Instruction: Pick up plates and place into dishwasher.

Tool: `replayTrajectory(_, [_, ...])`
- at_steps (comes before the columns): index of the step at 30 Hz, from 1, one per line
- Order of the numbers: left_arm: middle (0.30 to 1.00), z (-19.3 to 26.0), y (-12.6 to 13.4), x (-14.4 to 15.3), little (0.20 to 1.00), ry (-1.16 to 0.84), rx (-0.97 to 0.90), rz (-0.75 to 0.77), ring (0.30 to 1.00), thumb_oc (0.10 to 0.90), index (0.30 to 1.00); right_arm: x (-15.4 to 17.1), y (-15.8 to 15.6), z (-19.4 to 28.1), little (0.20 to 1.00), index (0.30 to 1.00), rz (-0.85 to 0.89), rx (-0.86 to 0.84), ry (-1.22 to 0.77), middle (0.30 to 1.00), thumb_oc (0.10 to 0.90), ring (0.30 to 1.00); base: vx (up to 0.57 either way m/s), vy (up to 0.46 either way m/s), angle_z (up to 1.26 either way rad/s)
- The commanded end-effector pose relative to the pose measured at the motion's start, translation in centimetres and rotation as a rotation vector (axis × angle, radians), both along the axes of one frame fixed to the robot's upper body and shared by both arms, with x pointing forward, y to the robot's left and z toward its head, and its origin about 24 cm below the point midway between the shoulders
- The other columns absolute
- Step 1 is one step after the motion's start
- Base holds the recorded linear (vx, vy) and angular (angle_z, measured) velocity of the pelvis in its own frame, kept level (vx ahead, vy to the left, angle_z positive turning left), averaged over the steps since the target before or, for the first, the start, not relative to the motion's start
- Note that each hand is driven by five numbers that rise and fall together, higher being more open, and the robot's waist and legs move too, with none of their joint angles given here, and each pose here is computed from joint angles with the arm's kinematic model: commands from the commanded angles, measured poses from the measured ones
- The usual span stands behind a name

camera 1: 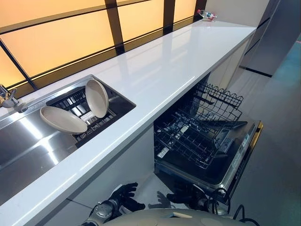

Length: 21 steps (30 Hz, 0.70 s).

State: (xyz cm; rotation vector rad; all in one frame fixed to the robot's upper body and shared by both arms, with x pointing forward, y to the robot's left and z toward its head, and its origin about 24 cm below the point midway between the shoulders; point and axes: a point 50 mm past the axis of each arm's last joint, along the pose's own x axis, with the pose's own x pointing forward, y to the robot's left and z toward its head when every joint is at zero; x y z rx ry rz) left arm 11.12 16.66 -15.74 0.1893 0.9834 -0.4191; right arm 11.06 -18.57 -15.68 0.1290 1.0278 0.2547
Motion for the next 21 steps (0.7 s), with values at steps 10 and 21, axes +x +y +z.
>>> replayTrajectory(10, [0.900, 16.5, -1.7, 14.8, 0.900, -0.637, -0.042, -0.526, 0.900, 0.800, 0.900, 2.8, 1.6, 2.4, 0.900, 0.900, 0.167, 0.082, -0.127, 0.900, 0.800, 0.900, -0.02, 0.005, 0.02])
replayTrajectory(21, [0.900, 31.1, -3.8, 15.9, 0.900, -0.910, -0.279, -0.808, 0.900, 0.800, 0.900, 0.0, 0.1, 0.8, 0.900, 0.900, 0.062, 0.029, -0.009, 0.900, 0.800, 0.900, 0.00, -0.007, 0.11])
